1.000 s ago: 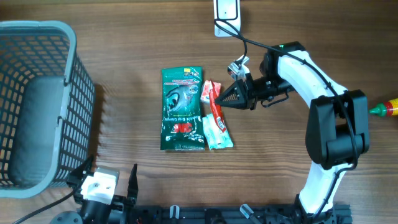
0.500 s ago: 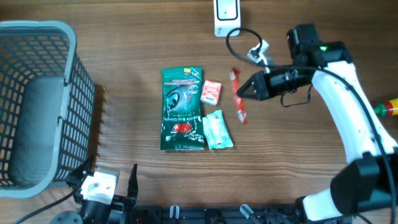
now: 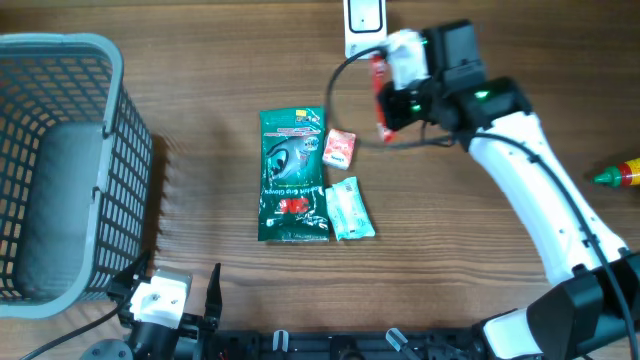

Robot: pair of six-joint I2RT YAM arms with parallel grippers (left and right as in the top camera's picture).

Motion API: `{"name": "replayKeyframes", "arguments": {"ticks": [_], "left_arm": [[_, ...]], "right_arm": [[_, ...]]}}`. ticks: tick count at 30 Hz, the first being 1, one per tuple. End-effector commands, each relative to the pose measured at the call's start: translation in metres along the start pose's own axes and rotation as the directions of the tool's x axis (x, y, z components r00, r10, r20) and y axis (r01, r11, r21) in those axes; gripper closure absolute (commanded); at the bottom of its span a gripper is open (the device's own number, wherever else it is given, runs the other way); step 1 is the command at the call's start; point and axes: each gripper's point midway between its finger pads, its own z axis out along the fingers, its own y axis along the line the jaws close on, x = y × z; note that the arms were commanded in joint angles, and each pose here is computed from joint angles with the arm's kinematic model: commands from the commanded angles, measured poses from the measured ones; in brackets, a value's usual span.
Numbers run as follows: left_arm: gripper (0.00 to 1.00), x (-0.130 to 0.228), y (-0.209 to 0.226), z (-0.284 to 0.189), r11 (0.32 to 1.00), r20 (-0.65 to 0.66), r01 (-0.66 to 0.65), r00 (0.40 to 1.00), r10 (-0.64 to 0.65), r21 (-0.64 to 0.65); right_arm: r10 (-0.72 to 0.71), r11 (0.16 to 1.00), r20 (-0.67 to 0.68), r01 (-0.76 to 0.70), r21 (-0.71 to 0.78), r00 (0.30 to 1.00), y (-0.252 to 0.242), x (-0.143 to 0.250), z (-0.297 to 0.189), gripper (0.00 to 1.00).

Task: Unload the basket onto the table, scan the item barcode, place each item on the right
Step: 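Lift the snack stick and hold it under the white scanner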

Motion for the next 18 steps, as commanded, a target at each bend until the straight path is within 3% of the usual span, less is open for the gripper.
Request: {"name": "replayKeyframes", "arguments": {"ticks": [1, 6, 12, 14, 18], "left_arm": [[0.0, 0.0, 0.0, -0.001, 1.0, 0.009, -0.007, 1.0, 0.007, 0.0], [0.0, 0.0, 0.0, -0.001, 1.0, 0.008, -0.007, 1.0, 0.007, 0.0], [0.0, 0.011, -0.003, -0.001, 1.0, -0.038, -0.004, 0.999, 0.005, 0.01], [0.0, 0.011, -0.003, -0.001, 1.0, -0.038, -0.004, 0.999, 0.005, 0.01], [0.0, 0.011, -0.003, -0.001, 1.0, -0.038, -0.004, 0.999, 0.005, 0.01]], "right_arm": [[-0.392, 0.92, 0.026, 0.391, 0.019, 0.92, 0.01, -0.012, 0.033, 0.95], [-0.503, 0.827, 0.114, 0.44, 0.349, 0.857, -0.043, -0.069, 0.072, 0.96], [-0.672, 0.659, 0.202, 0.451, 0.602, 0.713, -0.07, -0.124, 0.091, 0.96], [-0.703, 0.613, 0.191, 0.448, 0.651, 0.685, -0.081, -0.133, 0.101, 0.96], [-0.685, 0.614, 0.185, 0.422, 0.667, 0.705, -0.109, -0.145, 0.123, 0.96]]}}
